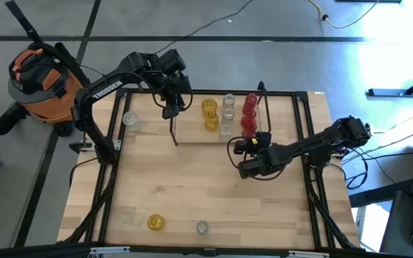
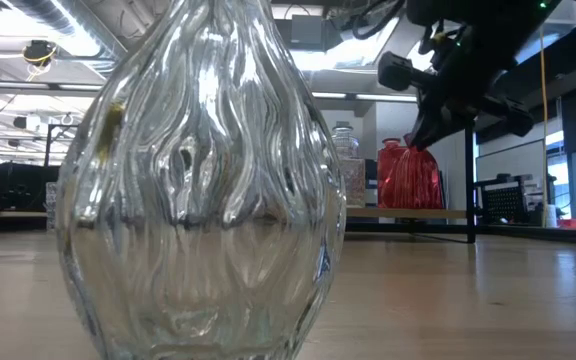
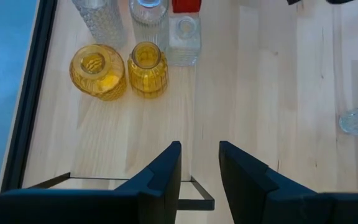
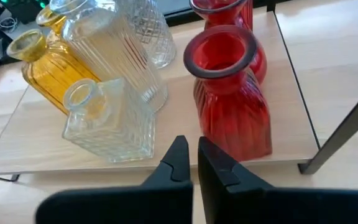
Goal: Sort vases onto shelf
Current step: Put the red vase on the shelf aligned with the other red vases
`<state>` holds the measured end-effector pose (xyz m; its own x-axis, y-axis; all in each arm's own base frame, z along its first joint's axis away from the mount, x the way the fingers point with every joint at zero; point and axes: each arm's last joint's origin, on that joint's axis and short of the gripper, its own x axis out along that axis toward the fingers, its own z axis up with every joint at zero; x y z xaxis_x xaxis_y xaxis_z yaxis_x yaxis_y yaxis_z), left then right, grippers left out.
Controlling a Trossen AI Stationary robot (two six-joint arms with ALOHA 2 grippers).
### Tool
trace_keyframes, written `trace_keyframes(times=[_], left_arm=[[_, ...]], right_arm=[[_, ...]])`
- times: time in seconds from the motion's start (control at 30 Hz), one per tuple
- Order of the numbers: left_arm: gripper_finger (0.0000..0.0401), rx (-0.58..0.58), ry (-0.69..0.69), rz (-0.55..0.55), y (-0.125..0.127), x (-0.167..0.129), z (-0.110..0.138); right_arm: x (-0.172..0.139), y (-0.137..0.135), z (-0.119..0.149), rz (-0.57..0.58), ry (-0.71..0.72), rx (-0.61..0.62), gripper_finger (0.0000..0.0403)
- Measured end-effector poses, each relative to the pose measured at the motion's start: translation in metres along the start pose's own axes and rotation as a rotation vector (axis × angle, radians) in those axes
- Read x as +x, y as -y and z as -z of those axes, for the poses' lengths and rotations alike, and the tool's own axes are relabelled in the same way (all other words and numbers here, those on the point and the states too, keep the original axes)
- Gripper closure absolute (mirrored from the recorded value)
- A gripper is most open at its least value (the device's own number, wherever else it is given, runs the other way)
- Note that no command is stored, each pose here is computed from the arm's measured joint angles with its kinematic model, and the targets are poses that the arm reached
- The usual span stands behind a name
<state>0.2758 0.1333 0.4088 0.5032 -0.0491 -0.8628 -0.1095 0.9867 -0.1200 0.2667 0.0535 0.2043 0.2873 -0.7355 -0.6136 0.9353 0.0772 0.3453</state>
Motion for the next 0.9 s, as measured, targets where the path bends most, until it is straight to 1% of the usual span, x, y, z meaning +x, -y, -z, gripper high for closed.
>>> trace_keyframes(times=[0.13, 0.23, 0.4, 0.7, 0.77, 0.9], left_arm=[[0.0300, 0.005, 0.019, -0.005, -0.001, 0.000, -0.002], [0.0300, 0.010, 0.036, -0.010, -0.001, 0.000, -0.004], [0.0300, 0.017, 0.060, -0.017, -0.002, 0.000, -0.006], [0.0300, 0.012, 0.060, -0.016, -0.002, 0.000, -0.006], [0.0300, 0.012, 0.060, -0.017, -0.002, 0.000, -0.006], [0.0300, -0.007, 0.060, -0.016, -0.002, 0.000, -0.006]], right_arm=[[0.000, 0.001, -0.001, 0.007, 0.005, -0.026, 0.0403], [0.001, 0.002, -0.003, 0.013, 0.047, -0.040, 0.0403], [0.009, 0.002, -0.009, 0.048, 0.048, -0.025, 0.0403], [0.010, 0.002, -0.011, 0.046, 0.070, -0.024, 0.0403], [0.012, 0.002, -0.011, 0.055, 0.058, -0.019, 0.0403], [0.011, 0.003, -0.008, 0.081, -0.037, -0.019, 0.0403]])
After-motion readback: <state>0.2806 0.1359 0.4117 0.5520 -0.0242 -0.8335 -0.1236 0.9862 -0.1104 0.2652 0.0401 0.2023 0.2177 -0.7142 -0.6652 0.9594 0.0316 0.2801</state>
